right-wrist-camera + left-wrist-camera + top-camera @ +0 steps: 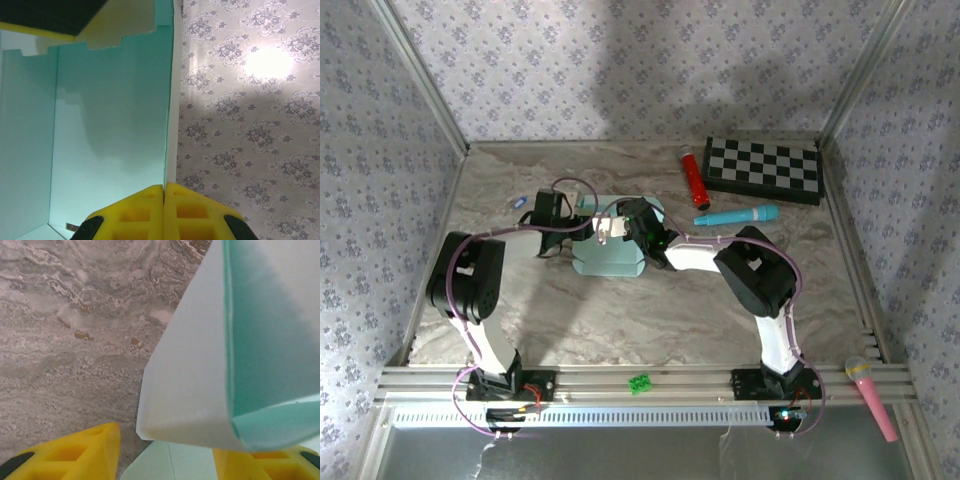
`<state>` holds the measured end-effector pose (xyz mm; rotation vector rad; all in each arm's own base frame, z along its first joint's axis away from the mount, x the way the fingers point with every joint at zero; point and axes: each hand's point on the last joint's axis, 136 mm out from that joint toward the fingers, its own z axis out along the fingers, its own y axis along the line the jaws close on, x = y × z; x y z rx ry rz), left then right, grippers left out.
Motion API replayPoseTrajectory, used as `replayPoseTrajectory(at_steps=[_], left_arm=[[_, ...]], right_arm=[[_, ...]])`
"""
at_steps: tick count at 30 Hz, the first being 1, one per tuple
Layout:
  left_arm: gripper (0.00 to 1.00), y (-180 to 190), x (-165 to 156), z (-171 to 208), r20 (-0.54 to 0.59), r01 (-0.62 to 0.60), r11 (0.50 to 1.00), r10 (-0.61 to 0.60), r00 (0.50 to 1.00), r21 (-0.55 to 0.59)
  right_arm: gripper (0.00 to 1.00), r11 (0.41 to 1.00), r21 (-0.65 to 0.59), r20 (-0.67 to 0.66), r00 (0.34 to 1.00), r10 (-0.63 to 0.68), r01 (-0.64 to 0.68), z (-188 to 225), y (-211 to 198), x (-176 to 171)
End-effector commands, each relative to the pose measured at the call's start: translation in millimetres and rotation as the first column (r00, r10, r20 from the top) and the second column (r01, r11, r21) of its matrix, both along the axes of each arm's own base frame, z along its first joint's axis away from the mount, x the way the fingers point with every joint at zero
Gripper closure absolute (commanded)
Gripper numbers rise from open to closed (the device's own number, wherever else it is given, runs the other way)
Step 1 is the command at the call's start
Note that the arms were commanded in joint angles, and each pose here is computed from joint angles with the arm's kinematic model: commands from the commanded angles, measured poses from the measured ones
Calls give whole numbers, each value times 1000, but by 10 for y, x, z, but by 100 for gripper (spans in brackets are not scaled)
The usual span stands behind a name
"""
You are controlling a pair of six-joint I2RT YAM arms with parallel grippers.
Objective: Fold the paper box
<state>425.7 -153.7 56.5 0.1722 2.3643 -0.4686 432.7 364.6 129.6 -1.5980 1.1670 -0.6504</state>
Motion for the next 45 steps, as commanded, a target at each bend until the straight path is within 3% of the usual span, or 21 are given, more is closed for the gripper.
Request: replayPoseTrajectory(at_steps=[1, 14, 19, 28, 34, 39, 43, 45], left_arm=[[50, -40, 227, 178, 73, -22, 1000, 22, 997, -12], [60, -265, 357, 168, 48, 81, 995, -78, 996, -54], [64, -236, 388, 148, 49, 65, 997, -63, 997, -41], [81, -190, 452, 60, 40, 17, 999, -16, 999, -34], [81, -184, 496, 50, 41, 8, 1000, -7, 999, -27], [87, -159, 461, 39, 49, -1, 1000, 0, 999, 27], [100, -190, 355, 95, 70, 13, 995, -20, 997, 98], [100, -202, 302, 125, 64, 17, 993, -25, 998, 118]], right_arm=[[100, 998, -52, -82, 996, 36, -40, -220, 2, -175], [100, 998, -56, -94, 995, 34, -39, -229, 0, -148], [100, 997, -56, -99, 994, 37, -43, -242, 1, -155], [100, 997, -62, -112, 993, 37, -44, -284, 2, -168], [100, 999, -32, -104, 994, 39, -43, -156, 66, -114], [100, 999, -25, -112, 993, 36, -39, -152, 82, -111], [100, 1000, 0, -117, 993, 28, -28, -113, 85, -109], [100, 1000, 16, -124, 992, 28, -26, -84, 95, -122]])
